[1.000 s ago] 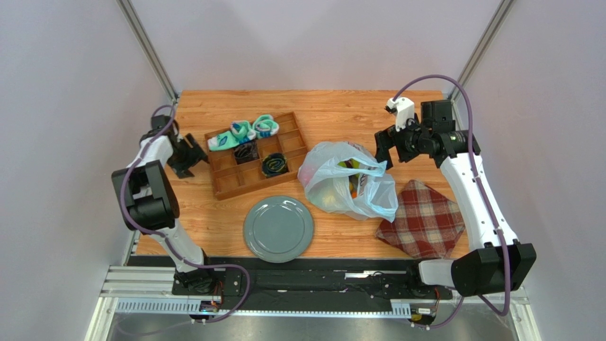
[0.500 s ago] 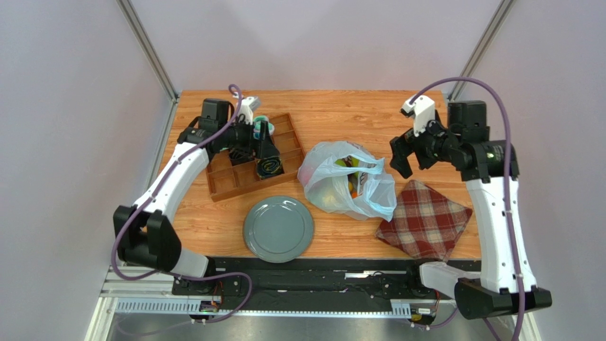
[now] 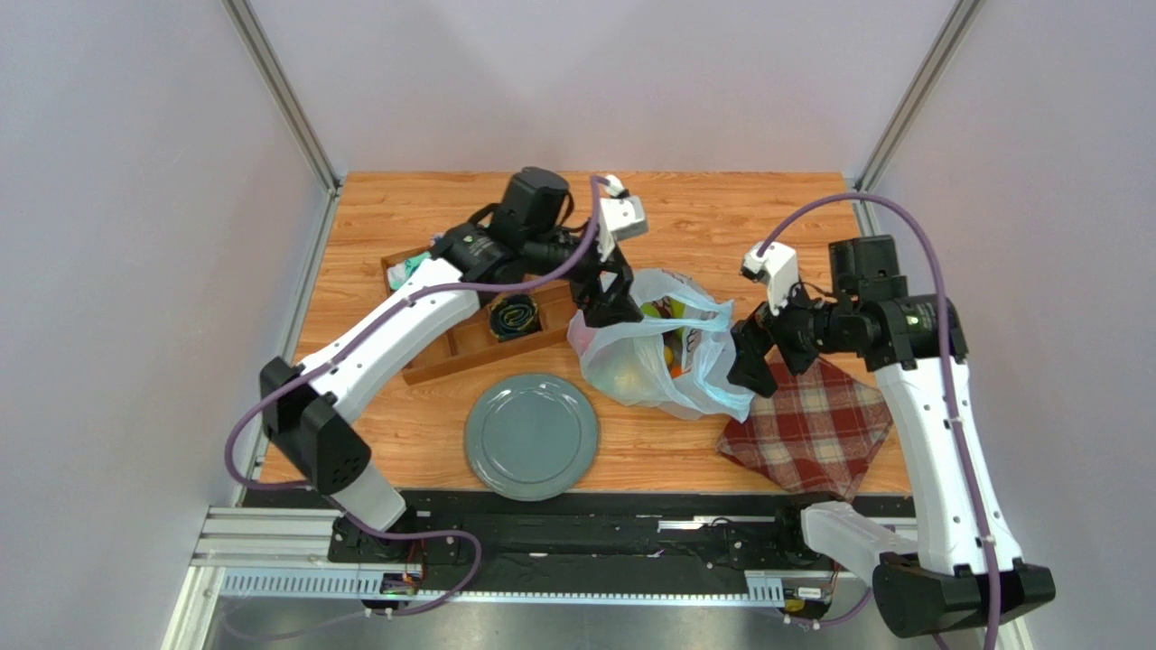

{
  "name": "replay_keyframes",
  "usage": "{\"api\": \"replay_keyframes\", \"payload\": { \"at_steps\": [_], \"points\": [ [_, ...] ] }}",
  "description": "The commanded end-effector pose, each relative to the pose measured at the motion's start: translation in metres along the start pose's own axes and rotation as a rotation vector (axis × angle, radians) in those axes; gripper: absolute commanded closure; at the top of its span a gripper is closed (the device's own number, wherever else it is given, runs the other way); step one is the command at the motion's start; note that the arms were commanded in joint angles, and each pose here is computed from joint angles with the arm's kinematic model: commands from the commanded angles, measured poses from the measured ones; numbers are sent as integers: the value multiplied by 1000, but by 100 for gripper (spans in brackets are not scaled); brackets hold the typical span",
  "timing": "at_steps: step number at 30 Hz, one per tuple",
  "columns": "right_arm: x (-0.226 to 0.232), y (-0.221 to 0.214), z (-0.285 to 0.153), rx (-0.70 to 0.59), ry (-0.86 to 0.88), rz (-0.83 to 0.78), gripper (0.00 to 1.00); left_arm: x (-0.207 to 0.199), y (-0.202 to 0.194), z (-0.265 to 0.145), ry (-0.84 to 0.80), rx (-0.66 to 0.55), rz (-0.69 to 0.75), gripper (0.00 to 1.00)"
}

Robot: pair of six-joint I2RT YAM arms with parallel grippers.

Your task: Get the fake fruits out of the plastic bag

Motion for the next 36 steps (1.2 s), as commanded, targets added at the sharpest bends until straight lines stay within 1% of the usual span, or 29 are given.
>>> {"api": "replay_keyframes", "payload": {
  "at_steps": [1, 2, 3, 4, 5, 6, 7, 8, 9, 10, 11, 12, 13, 15, 16, 18, 20, 21, 23, 24, 25, 26, 27, 28, 29, 31, 32, 35, 36],
  "points": [
    [-14, -9, 18, 49, -52, 49, 6, 14, -11, 27, -17, 80, 96, 7],
    [-19, -8, 25, 44, -73, 68, 8, 18, -13, 32, -11, 99, 85, 7],
    [-28, 3, 30, -9, -112, 54, 12, 27, -6, 34, 33, 107, 88, 12],
    [-40, 8, 38, 3, -168, 84, 28, 35, -16, 47, 32, 143, 69, 18],
    [-48, 13, 43, 0, -191, 81, 42, 40, -19, 49, 31, 171, 61, 29],
    [-55, 28, 45, -24, -207, 57, 59, 48, -5, 49, 43, 147, 87, 73],
    [-69, 35, 57, 14, -219, 68, 89, 59, -15, 60, 40, 178, 72, 100],
    [-78, 45, 63, 8, -235, 67, 99, 70, -16, 60, 68, 183, 54, 100],
    [-87, 68, 54, -47, -283, 50, 100, 83, -9, 63, 84, 152, 52, 100],
    [-103, 78, 66, -33, -294, 65, 100, 101, -7, 56, 126, 130, 38, 100],
    [-112, 96, 63, -88, -323, 65, 100, 115, 2, 53, 169, 86, 49, 100],
    [-119, 124, 45, -177, -366, 46, 100, 130, 19, 49, 212, 25, 47, 100],
    [-134, 137, 50, -188, -384, 59, 100, 147, 26, 38, 258, -14, 51, 100],
    [-145, 160, 38, -251, -407, 68, 100, 168, 61, 21, 342, -129, 114, 100],
    [-142, 182, 19, -330, -423, 36, 100, 175, 70, 11, 376, -163, 130, 100],
    [-142, 193, 12, -371, -431, 29, 100, 179, 98, -5, 419, -265, 173, 100],
    [-131, 199, -3, -427, -421, 5, 100, 177, 111, -15, 422, -313, 205, 100],
    [-126, 197, -6, -437, -410, 11, 100, 168, 117, -21, 397, -327, 207, 100],
    [-120, 179, 2, -405, -376, 45, 100, 156, 118, -26, 354, -333, 189, 100],
    [-104, 171, -11, -426, -371, 40, 100, 142, 110, -27, 296, -318, 146, 100],
    [-101, 157, -7, -400, -365, 57, 100, 135, 106, -27, 269, -321, 141, 100],
    [-103, 131, 10, -324, -351, 104, 100, 127, 98, -26, 243, -311, 124, 100],
    [-90, 113, 2, -324, -363, 106, 100, 111, 73, -22, 201, -264, 64, 100],
    [-88, 96, 9, -287, -360, 123, 100, 102, 61, -17, 184, -253, 52, 100],
    [-89, 58, 33, -186, -343, 175, 100, 90, 18, -1, 135, -177, -32, 100],
    [-82, 24, 40, -136, -364, 183, 100, 70, -4, 2, 101, -163, -84, 100],
    [-85, -12, 62, -39, -358, 230, 100, 56, -42, 13, 56, -99, -172, 100],
    [-84, -48, 75, 42, -387, 271, 100, 33, -84, 23, -3, -14, -283, 100],
    [-83, -58, 79, 70, -381, 284, 96, 30, -92, 25, -7, 4, -305, 98]
  ]
}}
Point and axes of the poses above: each gripper's point midway between its finger pads, its own z axis out along the fingers, its own x axis along the line the jaws close on, y = z × x, the point moved 8 cm from there along -z, back along the fingers, and after that the axes turned 10 degrees about z, right-handed, at the moved point
